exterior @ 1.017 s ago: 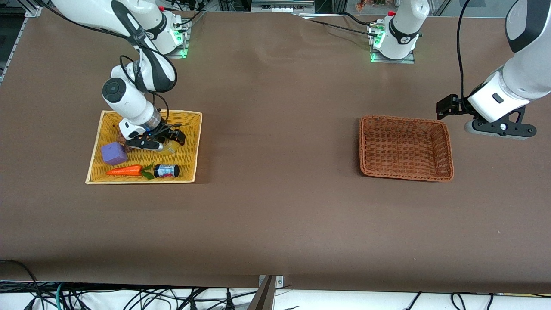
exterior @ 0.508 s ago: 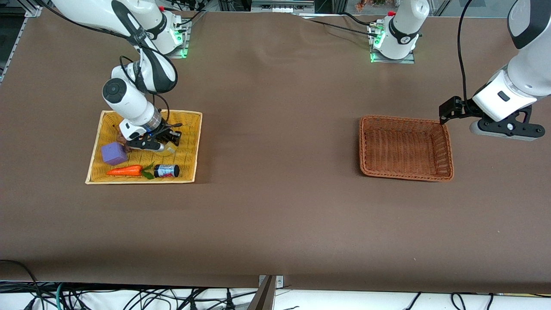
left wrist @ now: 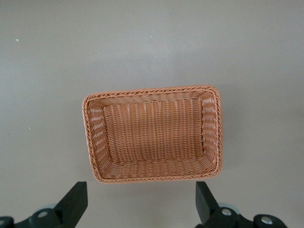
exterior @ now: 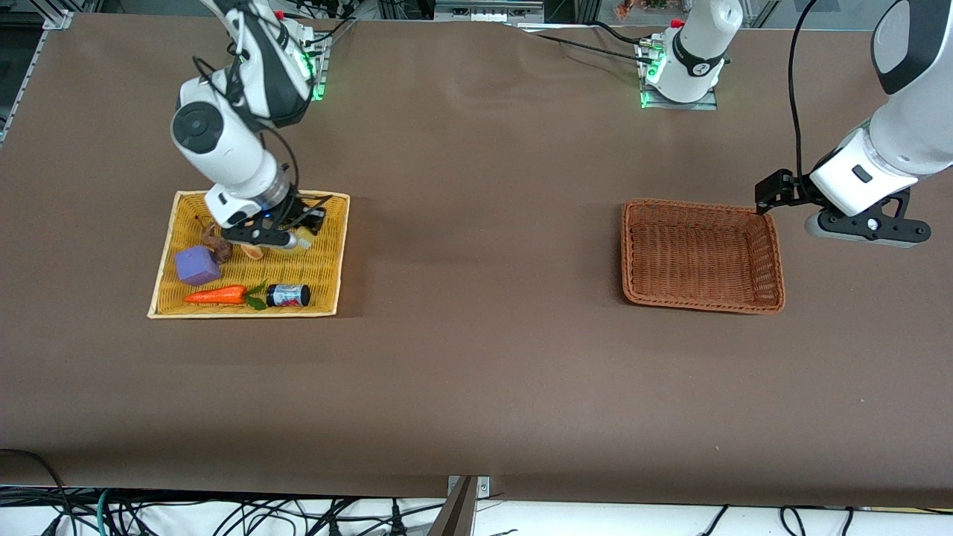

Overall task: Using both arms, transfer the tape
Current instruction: 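Lift the tape roll with the right gripper toward the table middle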

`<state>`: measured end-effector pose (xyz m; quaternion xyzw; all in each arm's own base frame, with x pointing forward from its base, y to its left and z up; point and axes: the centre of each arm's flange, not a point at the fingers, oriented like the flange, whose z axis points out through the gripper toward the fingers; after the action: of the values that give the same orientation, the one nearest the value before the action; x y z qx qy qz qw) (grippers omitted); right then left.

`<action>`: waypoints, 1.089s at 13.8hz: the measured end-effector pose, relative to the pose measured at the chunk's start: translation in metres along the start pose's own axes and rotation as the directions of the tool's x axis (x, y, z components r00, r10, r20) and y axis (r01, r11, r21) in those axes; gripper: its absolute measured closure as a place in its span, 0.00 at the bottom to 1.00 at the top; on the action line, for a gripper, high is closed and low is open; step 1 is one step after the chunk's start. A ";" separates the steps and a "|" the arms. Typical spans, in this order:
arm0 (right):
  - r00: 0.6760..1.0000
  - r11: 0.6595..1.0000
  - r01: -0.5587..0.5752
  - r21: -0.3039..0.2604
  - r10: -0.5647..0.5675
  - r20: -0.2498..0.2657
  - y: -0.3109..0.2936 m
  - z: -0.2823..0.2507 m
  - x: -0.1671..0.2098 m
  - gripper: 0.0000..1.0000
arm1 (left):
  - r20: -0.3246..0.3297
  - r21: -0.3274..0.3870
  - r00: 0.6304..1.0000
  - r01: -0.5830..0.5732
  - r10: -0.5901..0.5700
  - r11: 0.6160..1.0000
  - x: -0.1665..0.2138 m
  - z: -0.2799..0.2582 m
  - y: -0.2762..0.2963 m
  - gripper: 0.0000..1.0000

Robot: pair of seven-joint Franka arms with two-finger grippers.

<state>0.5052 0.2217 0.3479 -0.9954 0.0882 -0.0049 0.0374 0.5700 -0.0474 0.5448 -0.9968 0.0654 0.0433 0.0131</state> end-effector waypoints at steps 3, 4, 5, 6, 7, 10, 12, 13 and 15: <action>0.997 0.996 -0.079 0.036 0.079 -0.005 -0.095 -0.025 -0.026 0.78 | 0.008 0.000 1.000 -0.017 0.017 1.000 0.000 0.001 0.011 0.00; 0.995 0.994 -0.101 0.036 0.102 -0.011 -0.126 -0.026 -0.034 0.78 | 0.009 0.000 1.000 -0.018 0.018 1.000 0.000 0.001 0.014 0.00; 0.991 0.991 -0.130 0.038 0.130 -0.019 -0.155 -0.022 -0.043 0.78 | 0.011 0.001 1.000 -0.014 0.014 1.000 0.000 0.001 0.016 0.00; 0.985 0.985 -0.167 0.042 0.168 -0.026 -0.187 -0.015 -0.052 0.78 | 0.013 0.001 1.000 -0.009 0.009 1.000 0.000 0.002 0.018 0.00; 0.980 0.980 -0.197 0.040 0.199 -0.034 -0.217 -0.005 -0.062 0.78 | 0.020 0.001 1.000 -0.008 0.008 1.000 0.000 0.003 0.020 0.00; 0.975 0.975 -0.222 -0.005 0.221 -0.033 -0.289 0.051 -0.094 0.78 | 0.041 0.003 0.999 0.000 0.000 1.000 0.002 0.011 0.026 0.00; 0.977 0.976 -0.213 -0.032 0.213 0.002 -0.309 0.102 -0.105 0.78 | 0.047 0.004 0.999 0.003 -0.003 1.000 0.003 0.014 0.026 0.00; 0.977 0.976 -0.213 -0.039 0.214 0.020 -0.313 0.124 -0.105 0.78 | 0.052 0.004 0.999 0.004 -0.004 1.000 0.004 0.016 0.026 0.00; 0.974 0.975 -0.222 -0.024 0.223 0.042 -0.315 0.153 -0.101 0.78 | 0.061 0.005 0.998 0.007 -0.007 1.000 0.006 0.021 0.026 0.00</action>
<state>0.4632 0.5601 0.2190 -0.9795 0.1981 0.0222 0.0300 0.5706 -0.0730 0.5233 -0.9953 0.0614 0.0733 0.0176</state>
